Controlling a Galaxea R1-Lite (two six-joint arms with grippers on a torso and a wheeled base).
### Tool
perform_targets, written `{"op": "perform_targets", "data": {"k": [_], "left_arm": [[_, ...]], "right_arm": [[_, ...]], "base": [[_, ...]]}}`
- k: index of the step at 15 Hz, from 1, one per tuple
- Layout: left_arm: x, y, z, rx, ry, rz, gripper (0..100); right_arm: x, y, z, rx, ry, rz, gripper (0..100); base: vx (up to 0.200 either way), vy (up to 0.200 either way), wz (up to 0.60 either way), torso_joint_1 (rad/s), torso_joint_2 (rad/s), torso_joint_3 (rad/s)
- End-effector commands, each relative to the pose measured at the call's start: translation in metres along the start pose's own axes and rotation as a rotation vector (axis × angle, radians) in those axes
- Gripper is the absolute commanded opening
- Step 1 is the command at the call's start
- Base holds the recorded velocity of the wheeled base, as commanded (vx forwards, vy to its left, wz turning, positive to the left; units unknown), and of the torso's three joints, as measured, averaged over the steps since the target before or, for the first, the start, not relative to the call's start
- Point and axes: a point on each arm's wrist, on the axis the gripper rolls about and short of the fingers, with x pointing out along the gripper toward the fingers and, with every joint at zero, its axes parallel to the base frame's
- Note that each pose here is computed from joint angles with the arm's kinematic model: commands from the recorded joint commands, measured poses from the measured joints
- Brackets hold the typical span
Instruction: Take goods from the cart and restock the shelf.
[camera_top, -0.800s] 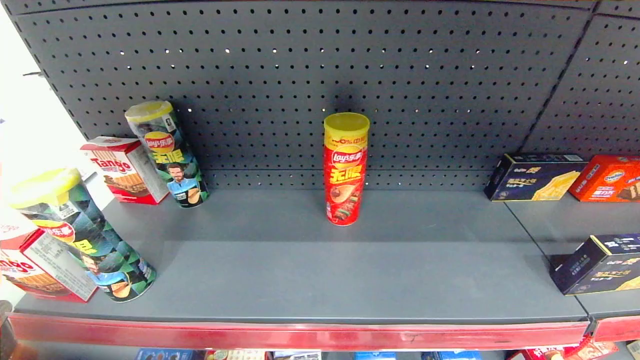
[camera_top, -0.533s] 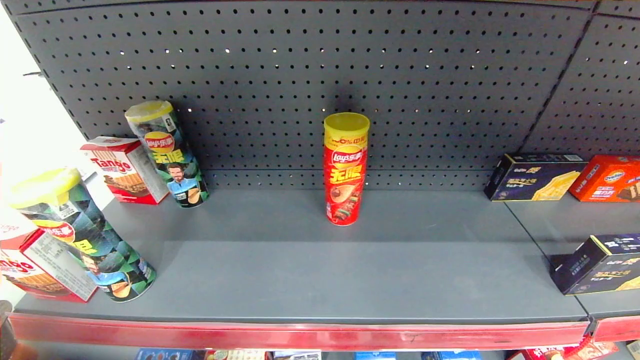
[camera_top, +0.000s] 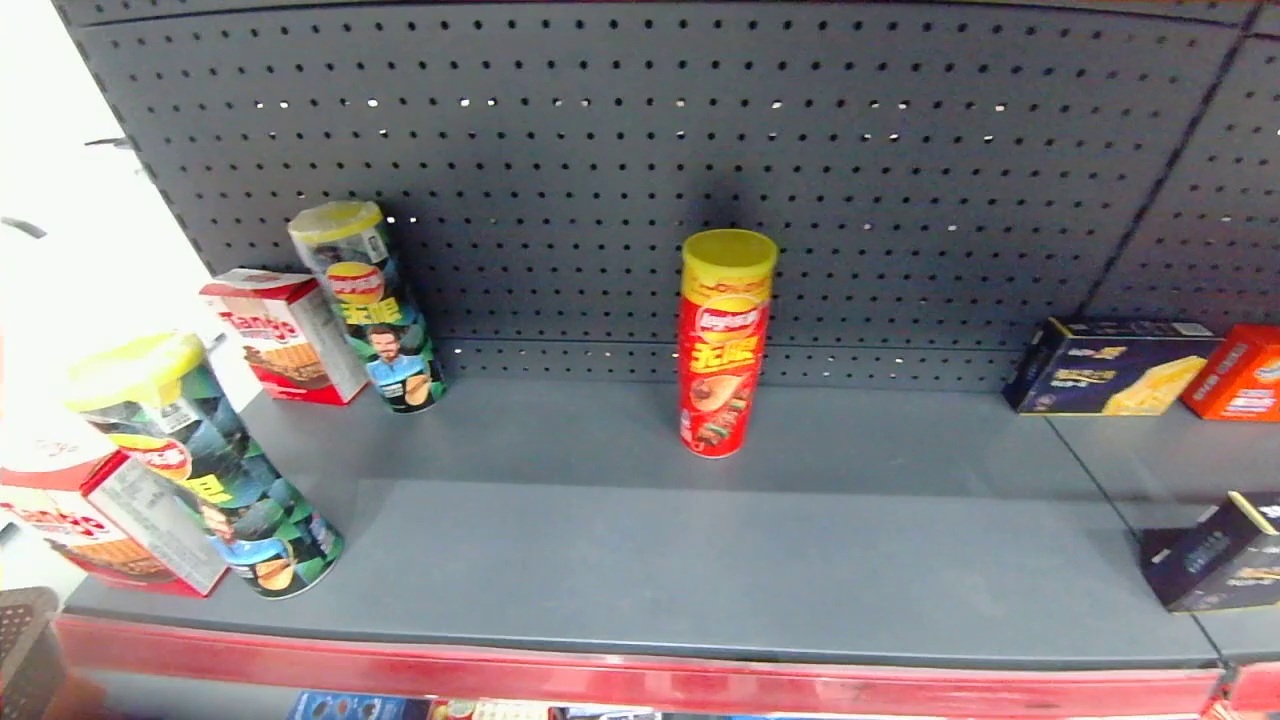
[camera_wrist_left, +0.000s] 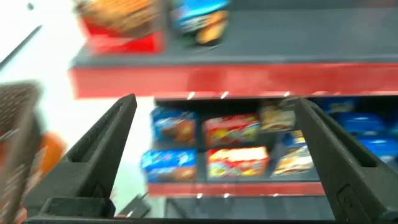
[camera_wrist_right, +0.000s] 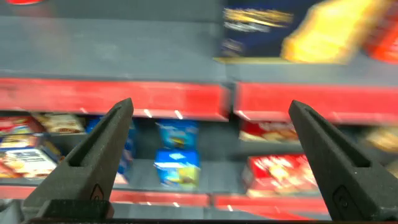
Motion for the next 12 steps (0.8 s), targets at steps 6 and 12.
{"op": "perform_targets", "data": {"k": [6,12], "left_arm": [[0.0001,0.0000,-0.0001,0.000,0.003,0.000,100],[0.0001,0.0000,-0.0001,0.000,0.003,-0.002,100]], "right_arm": [[0.0001,0.0000,0.0001,0.000,0.001,0.000,100],[0.0001,-0.0001,0.0001,0.004,0.001,-0.005,100]], "base": [[0.000,0.000,0.60,0.007,0.00,0.002],[0.000,0.000,0.20,0.000,0.00,0.002]]}}
